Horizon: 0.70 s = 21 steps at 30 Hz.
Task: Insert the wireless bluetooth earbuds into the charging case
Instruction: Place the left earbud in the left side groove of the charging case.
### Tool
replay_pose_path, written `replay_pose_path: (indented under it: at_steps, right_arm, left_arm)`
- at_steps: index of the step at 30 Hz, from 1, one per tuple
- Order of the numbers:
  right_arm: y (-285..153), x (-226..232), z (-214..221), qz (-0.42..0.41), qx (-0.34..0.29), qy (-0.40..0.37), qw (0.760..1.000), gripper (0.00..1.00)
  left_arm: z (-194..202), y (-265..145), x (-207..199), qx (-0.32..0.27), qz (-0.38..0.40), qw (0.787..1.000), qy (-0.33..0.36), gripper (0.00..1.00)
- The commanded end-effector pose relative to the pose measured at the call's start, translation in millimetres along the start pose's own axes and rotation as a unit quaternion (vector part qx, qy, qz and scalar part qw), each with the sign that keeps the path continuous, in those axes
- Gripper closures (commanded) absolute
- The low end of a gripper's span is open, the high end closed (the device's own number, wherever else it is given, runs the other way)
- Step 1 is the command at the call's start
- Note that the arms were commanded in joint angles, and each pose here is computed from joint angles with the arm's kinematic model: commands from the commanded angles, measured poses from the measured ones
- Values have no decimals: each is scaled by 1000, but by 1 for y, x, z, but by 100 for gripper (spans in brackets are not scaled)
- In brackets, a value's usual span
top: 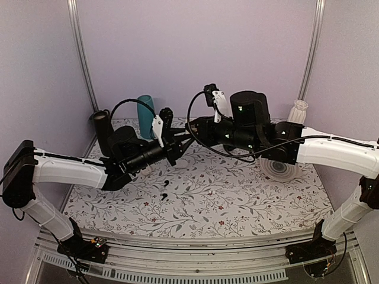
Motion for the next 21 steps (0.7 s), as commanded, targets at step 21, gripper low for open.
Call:
replay_pose_path:
  at_steps: [21]
  right_arm:
    - [12,-31,10,138,98,12,986,58]
  left_arm:
    - [-32,-4,0,-73,-16,997,4,100]
Point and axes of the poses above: each gripper's point midway between its finger pads, its own y axis out along the fingers, its own x axis along the line the jaws close on, z = x × y, the point moved 4 cm from there along -y, back along the fingers, and after that the axes turned 5 degrees about -y, right-handed, at the moved point
